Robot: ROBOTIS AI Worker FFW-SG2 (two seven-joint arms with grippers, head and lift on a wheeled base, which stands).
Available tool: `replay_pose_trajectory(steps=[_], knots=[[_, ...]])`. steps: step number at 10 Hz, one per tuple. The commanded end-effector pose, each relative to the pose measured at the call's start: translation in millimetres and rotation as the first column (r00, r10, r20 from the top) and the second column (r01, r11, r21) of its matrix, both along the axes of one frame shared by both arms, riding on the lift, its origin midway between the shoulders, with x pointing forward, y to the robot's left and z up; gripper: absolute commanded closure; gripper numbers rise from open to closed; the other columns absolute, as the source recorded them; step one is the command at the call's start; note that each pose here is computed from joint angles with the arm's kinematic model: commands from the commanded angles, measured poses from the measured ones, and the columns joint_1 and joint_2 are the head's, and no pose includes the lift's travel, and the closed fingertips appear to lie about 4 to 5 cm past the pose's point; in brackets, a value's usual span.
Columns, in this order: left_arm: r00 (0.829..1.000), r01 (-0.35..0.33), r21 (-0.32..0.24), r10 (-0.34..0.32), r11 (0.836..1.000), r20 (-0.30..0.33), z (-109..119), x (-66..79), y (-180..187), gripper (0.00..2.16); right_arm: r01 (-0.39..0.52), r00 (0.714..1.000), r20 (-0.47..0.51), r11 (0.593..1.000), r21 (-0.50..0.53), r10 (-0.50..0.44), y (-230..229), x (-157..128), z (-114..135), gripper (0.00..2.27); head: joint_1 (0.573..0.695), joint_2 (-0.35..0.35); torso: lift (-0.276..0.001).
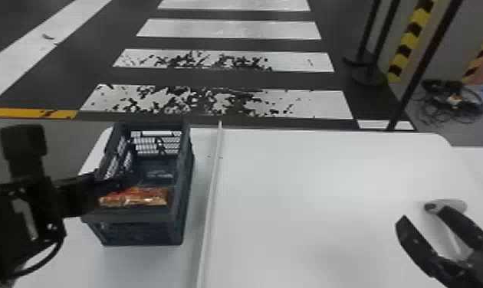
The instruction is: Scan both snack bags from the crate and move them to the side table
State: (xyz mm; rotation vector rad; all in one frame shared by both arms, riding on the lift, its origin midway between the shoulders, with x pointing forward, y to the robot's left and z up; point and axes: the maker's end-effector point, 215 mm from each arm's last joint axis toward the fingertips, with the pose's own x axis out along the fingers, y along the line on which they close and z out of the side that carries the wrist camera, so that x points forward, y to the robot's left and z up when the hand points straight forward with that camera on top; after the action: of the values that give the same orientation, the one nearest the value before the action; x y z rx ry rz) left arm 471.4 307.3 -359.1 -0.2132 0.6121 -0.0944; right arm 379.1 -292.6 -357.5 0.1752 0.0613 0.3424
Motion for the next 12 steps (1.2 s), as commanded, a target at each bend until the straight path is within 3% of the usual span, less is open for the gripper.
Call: replay_pose_trajectory(steps=[1, 3, 4, 7, 12], knots=[[0.999, 0.002, 0.001, -0.002, 1.0, -0.041, -6.4, 13.5, 1.5, 0.07, -0.004, 1.0, 0.002, 1.0, -0.005, 0.004, 0.7, -0.8, 1.9, 0.11, 0.695, 0.02, -0.095], [0.992, 0.031, 0.019, -0.028, 0.999, -0.124, -20.8, 26.7, -6.7, 0.08, -0.006, 1.0, 0.004, 1.0, -0.006, 0.006, 1.0, -2.7, 5.2, 0.11, 0.695, 0.022, -0.095], [0.98, 0.049, 0.033, -0.042, 0.998, -0.192, -31.1, 27.1, -13.9, 0.08, -0.001, 1.0, 0.007, 1.0, -0.008, 0.001, -1.9, -3.2, 6.6, 0.11, 0.695, 0.019, -0.095], [0.951, 0.11, 0.098, -0.077, 0.989, -0.298, -36.8, 30.9, -40.6, 0.08, 0.002, 1.0, 0.004, 1.0, -0.007, -0.002, -3.8, -4.2, 5.5, 0.11, 0.695, -0.017, -0.095], [0.961, 0.051, 0.186, 0.002, 0.981, -0.275, -19.1, 58.2, -29.5, 0.08, 0.0, 1.0, -0.014, 1.0, -0.009, 0.0, -2.9, -2.7, -6.0, 0.11, 0.695, -0.031, -0.095]])
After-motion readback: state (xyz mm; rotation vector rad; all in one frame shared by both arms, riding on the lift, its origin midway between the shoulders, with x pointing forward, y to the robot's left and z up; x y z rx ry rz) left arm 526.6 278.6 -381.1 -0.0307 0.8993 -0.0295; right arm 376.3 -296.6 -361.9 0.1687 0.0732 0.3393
